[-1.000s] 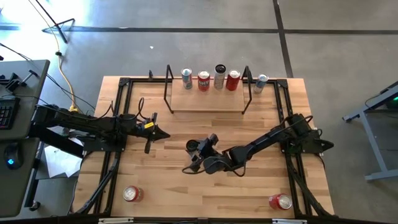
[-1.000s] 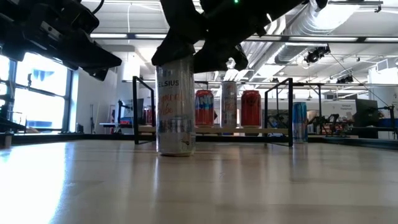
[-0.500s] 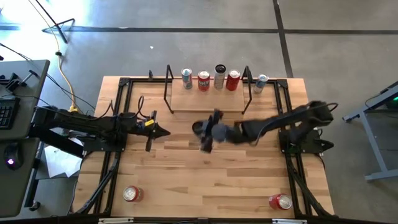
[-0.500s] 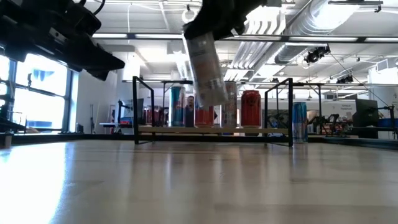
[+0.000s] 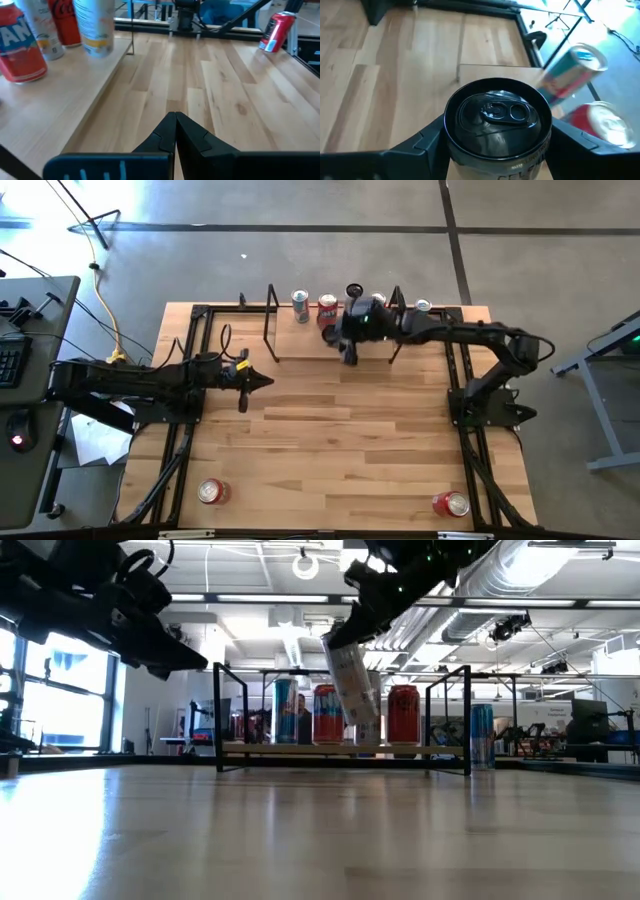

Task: Place canned beverage on shelf
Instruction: Put the white-yellow soda can on the shelf aligned with the other white-yellow soda can

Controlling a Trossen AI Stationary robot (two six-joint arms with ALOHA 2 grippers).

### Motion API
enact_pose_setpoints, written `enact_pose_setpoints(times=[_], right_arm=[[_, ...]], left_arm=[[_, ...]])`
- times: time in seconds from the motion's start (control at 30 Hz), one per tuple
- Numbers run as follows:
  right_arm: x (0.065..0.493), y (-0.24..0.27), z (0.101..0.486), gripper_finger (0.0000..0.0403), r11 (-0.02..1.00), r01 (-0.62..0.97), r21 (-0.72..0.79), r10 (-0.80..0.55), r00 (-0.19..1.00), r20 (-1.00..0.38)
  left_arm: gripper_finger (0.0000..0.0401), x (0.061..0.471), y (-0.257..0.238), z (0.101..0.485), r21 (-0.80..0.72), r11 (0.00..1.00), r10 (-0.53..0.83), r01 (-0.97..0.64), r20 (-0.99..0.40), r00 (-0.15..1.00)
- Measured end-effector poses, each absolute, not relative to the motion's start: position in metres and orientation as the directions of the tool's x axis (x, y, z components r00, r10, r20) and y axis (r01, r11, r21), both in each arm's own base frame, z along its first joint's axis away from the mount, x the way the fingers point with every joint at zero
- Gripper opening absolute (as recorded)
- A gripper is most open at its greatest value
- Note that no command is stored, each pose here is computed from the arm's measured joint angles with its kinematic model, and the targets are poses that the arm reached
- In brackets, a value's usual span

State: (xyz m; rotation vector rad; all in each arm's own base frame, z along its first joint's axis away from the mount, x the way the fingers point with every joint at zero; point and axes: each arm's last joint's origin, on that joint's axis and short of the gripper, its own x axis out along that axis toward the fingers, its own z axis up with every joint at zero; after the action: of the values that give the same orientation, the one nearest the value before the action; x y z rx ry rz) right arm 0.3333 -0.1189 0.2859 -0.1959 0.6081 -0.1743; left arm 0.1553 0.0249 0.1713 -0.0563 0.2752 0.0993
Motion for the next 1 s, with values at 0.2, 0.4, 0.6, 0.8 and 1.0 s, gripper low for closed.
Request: enact_pose_setpoints(times=[0.2,0.4,0.6,0.8,1.0], right_arm=[[0.307,-0.148,0.252,0.0237,0.974,0.129,-0.184,-0.207,0.835,-0.51],[0.277,-0.149,0.241,0.0237,0.962,0.184,-0.203,-0.255,0.871,-0.421],[0.259,-0.164,0.234,0.0237,0.957,0.239,-0.163,-0.281,0.903,-0.324],[0.249,-0.173,0.224,0.0237,0.958,0.274,-0.081,-0.285,0.903,-0.321],[0.248,-0.174,0.224,0.0237,0.957,0.289,-0.024,-0.281,0.904,-0.321]], left_arm=[[0.0,0.155,0.029,0.171,-0.064,0.988,0.118,-0.14,-0.274,0.955],[0.0,0.154,0.032,0.172,-0.083,0.984,0.128,-0.156,-0.27,0.954],[0.0,0.154,0.032,0.172,-0.102,0.982,0.13,-0.161,-0.262,0.956],[0.0,0.155,0.032,0.174,-0.113,0.98,0.133,-0.165,-0.243,0.961],[0.0,0.155,0.032,0.175,-0.111,0.98,0.135,-0.163,-0.23,0.964]])
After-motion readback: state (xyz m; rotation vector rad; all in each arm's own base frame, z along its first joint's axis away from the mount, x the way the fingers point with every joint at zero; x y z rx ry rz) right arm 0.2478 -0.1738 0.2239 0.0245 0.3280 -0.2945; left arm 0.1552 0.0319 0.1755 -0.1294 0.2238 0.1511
